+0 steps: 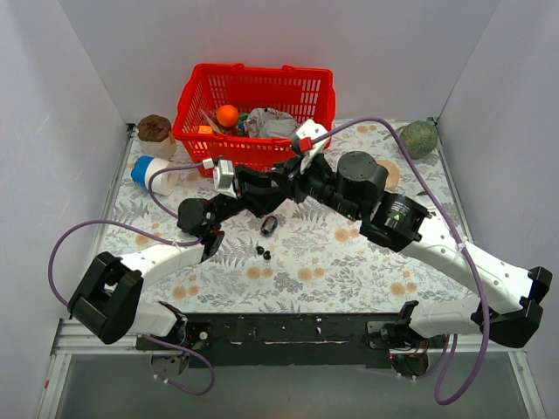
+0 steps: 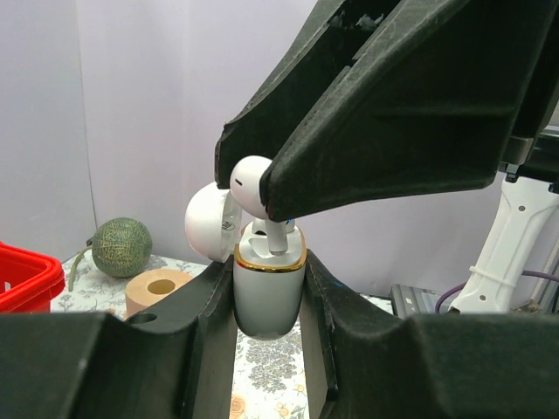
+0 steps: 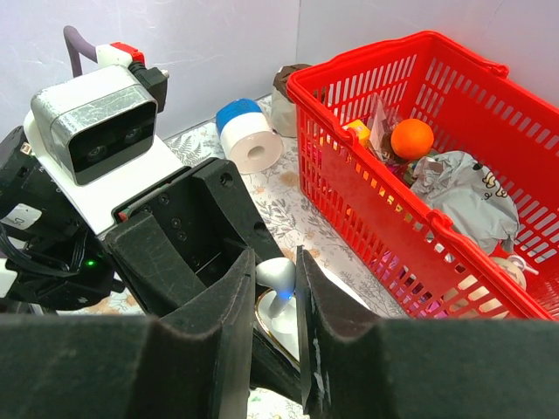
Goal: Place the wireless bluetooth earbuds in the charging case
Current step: Place the earbud in the charging case.
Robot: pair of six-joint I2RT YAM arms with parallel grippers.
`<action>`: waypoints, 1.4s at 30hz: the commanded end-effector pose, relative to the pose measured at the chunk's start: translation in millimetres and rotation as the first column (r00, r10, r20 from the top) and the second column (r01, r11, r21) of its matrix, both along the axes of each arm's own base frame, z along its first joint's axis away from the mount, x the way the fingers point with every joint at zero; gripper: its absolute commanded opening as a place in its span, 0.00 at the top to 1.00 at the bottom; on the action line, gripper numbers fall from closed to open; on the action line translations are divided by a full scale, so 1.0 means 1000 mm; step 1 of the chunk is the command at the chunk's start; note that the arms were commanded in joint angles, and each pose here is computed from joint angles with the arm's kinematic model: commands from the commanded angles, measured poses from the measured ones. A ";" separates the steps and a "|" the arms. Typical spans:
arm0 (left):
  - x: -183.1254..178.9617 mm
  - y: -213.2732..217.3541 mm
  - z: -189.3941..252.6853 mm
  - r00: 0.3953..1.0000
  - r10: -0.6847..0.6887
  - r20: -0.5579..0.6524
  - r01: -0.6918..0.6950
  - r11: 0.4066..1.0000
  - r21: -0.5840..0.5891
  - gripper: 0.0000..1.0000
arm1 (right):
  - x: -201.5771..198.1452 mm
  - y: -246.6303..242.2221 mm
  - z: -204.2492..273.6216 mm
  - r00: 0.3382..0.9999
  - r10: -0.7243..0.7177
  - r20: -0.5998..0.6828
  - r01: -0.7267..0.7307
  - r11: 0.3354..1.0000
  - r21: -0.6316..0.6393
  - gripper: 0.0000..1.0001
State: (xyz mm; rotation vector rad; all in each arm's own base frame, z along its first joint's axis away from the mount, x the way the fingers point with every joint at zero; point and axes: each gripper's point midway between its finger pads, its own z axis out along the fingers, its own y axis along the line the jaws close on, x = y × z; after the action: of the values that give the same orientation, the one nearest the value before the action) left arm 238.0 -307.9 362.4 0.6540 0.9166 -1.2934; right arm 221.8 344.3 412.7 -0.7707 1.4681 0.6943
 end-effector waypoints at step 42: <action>0.004 0.004 0.034 1.000 0.021 -0.005 -0.021 0.997 -0.078 1.00 | 0.009 -0.015 0.003 0.995 -0.098 0.017 0.097 0.994 0.040 0.59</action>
State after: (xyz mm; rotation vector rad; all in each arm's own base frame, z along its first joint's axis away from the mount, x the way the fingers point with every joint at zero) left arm 244.9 -310.6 364.6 0.6041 0.9706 -1.3315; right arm 232.9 338.7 408.3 -0.6987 1.4580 0.6501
